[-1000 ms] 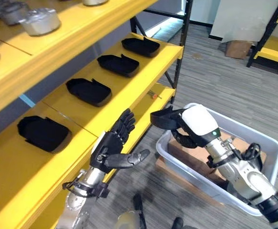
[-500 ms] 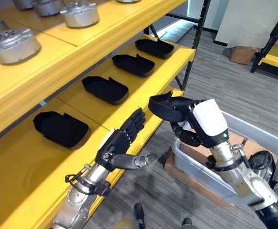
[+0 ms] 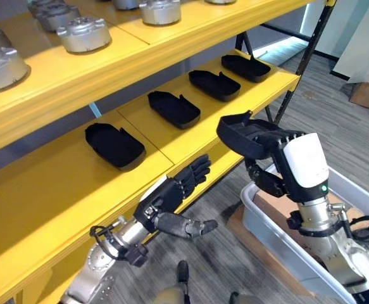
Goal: Move parts from the plastic box to the shelf.
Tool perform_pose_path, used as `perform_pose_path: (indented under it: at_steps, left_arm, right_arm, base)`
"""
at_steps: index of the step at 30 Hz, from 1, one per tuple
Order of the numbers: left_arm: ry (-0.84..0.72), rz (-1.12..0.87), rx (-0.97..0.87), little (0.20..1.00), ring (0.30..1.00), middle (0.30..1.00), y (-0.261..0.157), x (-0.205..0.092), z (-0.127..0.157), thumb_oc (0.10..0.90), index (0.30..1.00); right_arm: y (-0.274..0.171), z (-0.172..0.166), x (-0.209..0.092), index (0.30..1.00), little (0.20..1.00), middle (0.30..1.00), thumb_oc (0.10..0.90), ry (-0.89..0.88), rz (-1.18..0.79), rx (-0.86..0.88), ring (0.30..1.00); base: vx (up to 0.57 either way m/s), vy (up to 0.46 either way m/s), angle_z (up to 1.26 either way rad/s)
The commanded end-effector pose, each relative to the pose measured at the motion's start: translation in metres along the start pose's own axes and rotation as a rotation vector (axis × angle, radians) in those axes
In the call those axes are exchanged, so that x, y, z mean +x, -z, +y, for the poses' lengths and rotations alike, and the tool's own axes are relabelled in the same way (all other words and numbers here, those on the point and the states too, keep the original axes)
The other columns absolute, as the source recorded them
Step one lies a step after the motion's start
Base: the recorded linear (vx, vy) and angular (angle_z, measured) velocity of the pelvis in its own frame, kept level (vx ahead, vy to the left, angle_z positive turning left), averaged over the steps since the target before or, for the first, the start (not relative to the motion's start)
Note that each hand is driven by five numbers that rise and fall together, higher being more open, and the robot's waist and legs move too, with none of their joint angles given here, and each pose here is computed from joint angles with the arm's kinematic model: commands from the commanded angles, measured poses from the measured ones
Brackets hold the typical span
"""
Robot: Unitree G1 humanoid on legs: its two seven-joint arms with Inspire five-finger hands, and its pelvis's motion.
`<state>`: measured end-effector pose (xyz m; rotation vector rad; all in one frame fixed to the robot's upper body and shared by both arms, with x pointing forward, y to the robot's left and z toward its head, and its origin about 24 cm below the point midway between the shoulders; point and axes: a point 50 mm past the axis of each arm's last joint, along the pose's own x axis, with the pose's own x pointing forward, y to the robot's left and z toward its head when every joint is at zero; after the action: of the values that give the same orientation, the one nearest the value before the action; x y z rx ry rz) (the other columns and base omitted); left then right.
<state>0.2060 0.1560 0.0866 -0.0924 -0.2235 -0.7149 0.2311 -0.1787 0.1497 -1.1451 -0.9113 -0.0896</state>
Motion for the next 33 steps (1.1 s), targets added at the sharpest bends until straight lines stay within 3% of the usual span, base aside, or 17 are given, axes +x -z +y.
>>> perform_pose_path:
  at_steps: [1,14,23,33]
  left_arm:
    - [0.035,-0.195,0.035,1.000,1.000,1.000,-0.027,0.013,-0.005,0.900,1.000]
    - [0.057,-0.243,0.013,1.000,1.000,1.000,-0.032,0.025,-0.011,0.900,1.000]
    - [-0.009,-0.265,0.019,1.000,1.000,1.000,-0.033,0.026,-0.007,0.900,1.000]
    - [0.046,-0.250,0.037,1.000,1.000,1.000,-0.039,0.012,-0.007,0.900,1.000]
  right_arm:
    - [-0.019,-0.037,0.041,0.300,0.300,0.300,0.400,0.300,-0.208,0.025,0.300]
    - [-0.034,-0.039,0.036,0.300,0.300,0.300,0.400,0.286,-0.311,0.019,0.300]
    - [-0.045,-0.039,0.035,0.300,0.300,0.300,0.400,0.245,-0.418,0.101,0.300]
    - [-0.046,-0.038,0.031,0.300,0.300,0.300,0.400,0.248,-0.359,0.048,0.300]
  base:
    - [-0.11,-0.075,-0.25]
    - [-0.12,0.038,0.37]
    - [-0.05,0.328,-0.04]
    - [-0.07,0.325,0.37]
